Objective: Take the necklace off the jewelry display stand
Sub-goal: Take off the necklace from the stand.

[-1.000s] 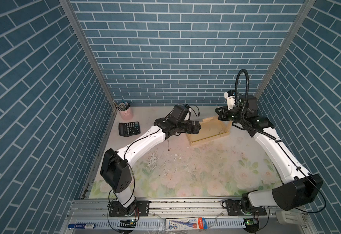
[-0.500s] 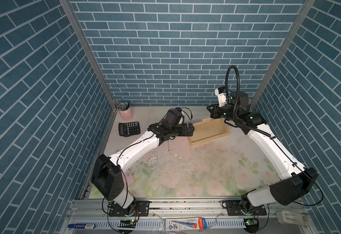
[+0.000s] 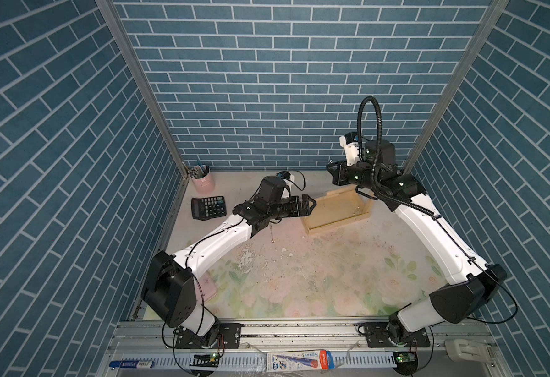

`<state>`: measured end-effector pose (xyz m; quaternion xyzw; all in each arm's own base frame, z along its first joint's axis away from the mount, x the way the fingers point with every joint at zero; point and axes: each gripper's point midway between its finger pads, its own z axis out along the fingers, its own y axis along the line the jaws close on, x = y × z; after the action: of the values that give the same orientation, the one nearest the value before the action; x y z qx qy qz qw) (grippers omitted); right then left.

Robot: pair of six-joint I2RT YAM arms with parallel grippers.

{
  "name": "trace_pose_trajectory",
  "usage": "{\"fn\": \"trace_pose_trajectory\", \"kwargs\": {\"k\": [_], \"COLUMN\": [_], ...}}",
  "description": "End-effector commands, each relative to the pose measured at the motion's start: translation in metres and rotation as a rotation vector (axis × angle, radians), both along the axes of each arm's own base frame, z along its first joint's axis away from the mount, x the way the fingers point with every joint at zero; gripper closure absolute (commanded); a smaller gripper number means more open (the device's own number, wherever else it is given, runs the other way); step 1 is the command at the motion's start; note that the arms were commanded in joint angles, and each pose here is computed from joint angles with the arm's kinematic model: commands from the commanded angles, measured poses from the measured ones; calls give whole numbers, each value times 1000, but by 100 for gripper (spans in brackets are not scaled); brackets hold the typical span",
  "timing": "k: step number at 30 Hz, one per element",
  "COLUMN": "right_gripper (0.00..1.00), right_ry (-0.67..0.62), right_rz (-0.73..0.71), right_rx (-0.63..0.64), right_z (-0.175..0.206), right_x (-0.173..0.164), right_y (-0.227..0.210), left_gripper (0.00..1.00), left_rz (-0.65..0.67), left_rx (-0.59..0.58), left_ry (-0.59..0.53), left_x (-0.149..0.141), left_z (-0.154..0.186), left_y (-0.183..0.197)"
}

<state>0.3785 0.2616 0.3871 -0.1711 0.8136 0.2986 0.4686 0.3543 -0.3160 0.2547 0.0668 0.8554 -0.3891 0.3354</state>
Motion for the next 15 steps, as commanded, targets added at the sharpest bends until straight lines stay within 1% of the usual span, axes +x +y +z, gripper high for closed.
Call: {"fn": "trace_pose_trajectory", "kwargs": {"k": [1,8,15], "right_gripper": [100,100,100], "right_ry": [2,1,1], "right_rz": [-5,-6,2], "right_rx": [9,19,29], "right_z": [7,14,21], "right_x": [0,0,-1], "right_y": [5,14,23], "left_gripper": [1,1,1], "left_rz": [-3,-7,8], "left_rx": [-27,-59,-69], "left_ry": [8,-2,-11], "left_x": [3,1,6], "left_z": [-3,-2,-3], "left_y": [0,3,8]}}
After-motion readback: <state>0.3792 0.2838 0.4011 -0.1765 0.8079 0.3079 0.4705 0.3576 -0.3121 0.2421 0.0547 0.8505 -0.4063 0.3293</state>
